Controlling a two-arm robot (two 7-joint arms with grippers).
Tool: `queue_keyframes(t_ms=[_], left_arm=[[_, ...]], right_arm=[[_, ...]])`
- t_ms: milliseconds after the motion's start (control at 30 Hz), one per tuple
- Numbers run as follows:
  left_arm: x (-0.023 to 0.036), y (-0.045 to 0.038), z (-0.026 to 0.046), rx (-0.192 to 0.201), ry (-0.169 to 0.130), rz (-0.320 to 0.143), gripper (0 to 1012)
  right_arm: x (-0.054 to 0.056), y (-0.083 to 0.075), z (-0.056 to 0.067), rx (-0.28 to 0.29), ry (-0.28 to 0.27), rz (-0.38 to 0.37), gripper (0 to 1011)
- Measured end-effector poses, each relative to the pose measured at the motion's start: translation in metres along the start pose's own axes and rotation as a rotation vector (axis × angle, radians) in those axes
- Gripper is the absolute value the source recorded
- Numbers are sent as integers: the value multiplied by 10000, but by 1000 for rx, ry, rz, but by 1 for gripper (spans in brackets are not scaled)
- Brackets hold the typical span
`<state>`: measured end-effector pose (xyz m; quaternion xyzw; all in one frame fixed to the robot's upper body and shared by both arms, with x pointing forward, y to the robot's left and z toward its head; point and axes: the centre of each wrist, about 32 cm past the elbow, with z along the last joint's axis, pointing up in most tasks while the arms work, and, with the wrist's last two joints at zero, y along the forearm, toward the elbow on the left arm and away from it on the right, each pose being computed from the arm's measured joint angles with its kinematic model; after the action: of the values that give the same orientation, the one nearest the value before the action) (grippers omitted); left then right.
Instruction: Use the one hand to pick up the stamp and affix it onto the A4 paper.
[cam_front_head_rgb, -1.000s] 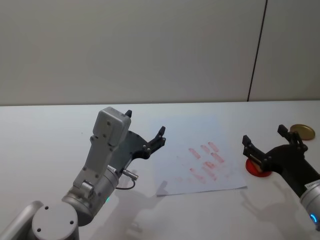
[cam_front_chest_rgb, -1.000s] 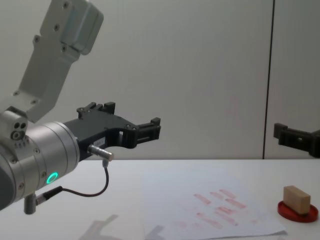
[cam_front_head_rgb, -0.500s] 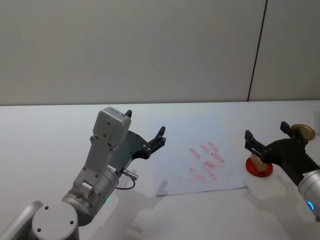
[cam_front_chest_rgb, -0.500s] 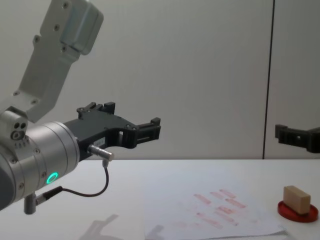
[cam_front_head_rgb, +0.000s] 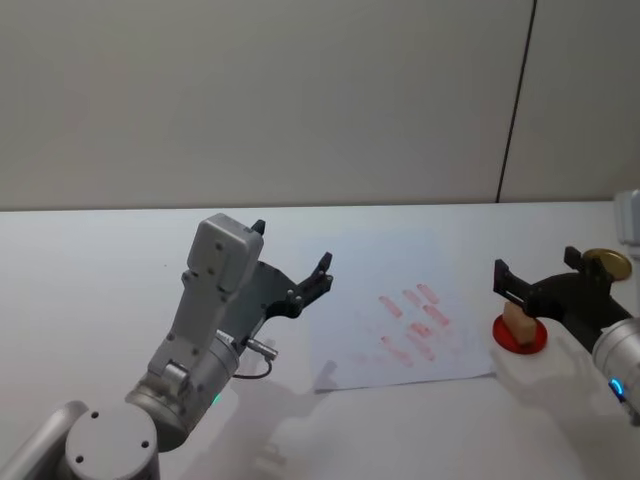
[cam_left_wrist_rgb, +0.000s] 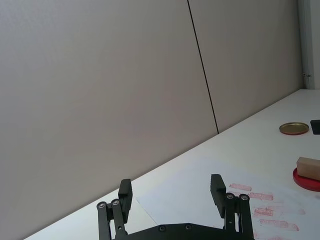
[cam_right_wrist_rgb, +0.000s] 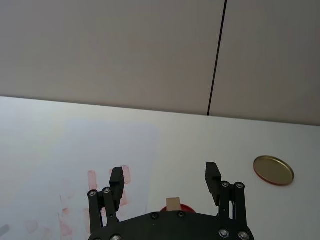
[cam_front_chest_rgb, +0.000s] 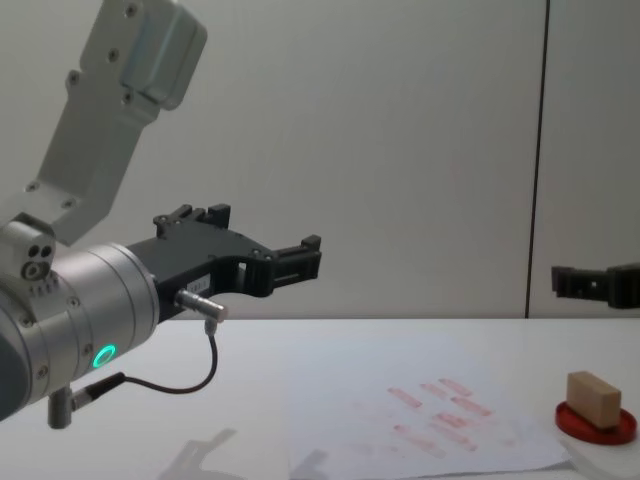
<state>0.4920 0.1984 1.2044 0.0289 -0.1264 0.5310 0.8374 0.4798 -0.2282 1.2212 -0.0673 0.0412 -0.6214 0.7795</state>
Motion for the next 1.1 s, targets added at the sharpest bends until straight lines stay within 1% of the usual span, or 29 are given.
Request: queue_keyframes(t_ms=[33, 100, 167, 267, 467, 500, 600, 833, 1100], left_arm=[[0, 0, 0, 0, 0, 0, 993], [0, 0, 0, 0, 0, 0, 993], [0, 0, 0, 0, 0, 0, 993], [0, 0, 0, 0, 0, 0, 993], [0, 0, 0, 0, 0, 0, 993], [0, 0, 0, 0, 0, 0, 993], [0, 0, 0, 0, 0, 0, 993], [0, 0, 0, 0, 0, 0, 993], [0, 0, 0, 0, 0, 0, 993]], right_arm=[[0, 0, 0, 0, 0, 0, 1001], [9, 37, 22, -30, 8, -6, 1001], [11, 43, 25, -37, 10, -7, 1001], [28, 98, 37, -73, 21, -12, 1001], [53, 189, 32, -124, 35, -17, 1001], [53, 189, 32, -124, 35, -17, 1001], [64, 255, 18, -154, 44, -16, 1001], [78, 360, -6, -194, 54, -11, 1001], [84, 464, -38, -233, 51, -6, 998]])
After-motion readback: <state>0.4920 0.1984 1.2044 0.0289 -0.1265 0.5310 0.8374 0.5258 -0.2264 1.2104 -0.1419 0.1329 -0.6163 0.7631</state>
